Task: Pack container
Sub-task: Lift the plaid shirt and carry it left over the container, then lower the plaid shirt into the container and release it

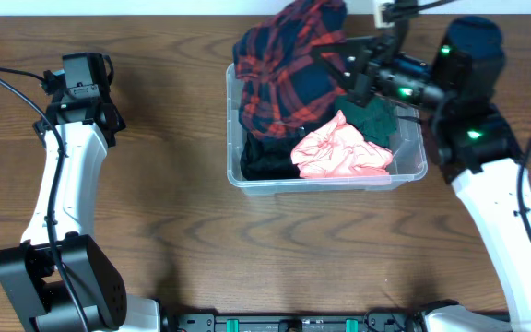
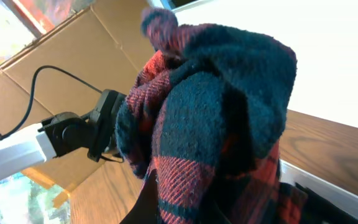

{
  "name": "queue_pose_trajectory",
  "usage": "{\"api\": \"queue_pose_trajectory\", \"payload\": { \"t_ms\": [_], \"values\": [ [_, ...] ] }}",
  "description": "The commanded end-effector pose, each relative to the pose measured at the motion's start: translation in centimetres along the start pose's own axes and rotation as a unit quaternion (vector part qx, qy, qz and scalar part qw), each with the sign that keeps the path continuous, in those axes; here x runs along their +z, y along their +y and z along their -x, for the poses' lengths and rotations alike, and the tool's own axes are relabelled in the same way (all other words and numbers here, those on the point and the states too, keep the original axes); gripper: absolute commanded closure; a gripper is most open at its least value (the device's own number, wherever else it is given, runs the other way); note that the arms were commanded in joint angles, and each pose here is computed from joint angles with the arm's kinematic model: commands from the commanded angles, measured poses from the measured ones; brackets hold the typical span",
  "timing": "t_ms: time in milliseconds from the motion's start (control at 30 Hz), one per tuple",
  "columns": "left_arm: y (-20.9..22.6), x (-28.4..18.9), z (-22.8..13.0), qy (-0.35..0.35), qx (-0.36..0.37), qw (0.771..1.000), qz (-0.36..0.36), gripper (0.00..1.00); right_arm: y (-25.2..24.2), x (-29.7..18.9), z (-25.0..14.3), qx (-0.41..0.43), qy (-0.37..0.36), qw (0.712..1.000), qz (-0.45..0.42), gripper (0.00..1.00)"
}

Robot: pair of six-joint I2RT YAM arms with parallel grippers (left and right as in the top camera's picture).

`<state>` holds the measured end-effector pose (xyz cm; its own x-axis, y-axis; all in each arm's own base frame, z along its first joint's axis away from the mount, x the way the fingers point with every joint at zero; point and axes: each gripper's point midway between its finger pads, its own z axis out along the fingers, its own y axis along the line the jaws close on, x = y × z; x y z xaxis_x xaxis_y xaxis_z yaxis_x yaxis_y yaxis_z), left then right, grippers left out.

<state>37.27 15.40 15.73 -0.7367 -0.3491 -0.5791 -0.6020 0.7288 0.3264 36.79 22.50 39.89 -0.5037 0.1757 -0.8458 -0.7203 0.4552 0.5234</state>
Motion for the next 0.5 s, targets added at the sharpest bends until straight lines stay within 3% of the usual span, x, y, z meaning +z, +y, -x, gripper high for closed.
{"api": "queue_pose_trajectory", "payload": {
  "t_ms": [0,467],
  "values": [
    [0.6,-0.6,0.7,-0.011,-0.003,1.000,0.006,0.02,1.6,1.2,1.1,-0.003,-0.016,1.000,0.020,0.99],
    [0.6,-0.6,0.7,-0.011,-0.003,1.000,0.006,0.02,0.5,3.0,0.0,0.022,-0.006,1.000,0.013,0.99]
  ]
}}
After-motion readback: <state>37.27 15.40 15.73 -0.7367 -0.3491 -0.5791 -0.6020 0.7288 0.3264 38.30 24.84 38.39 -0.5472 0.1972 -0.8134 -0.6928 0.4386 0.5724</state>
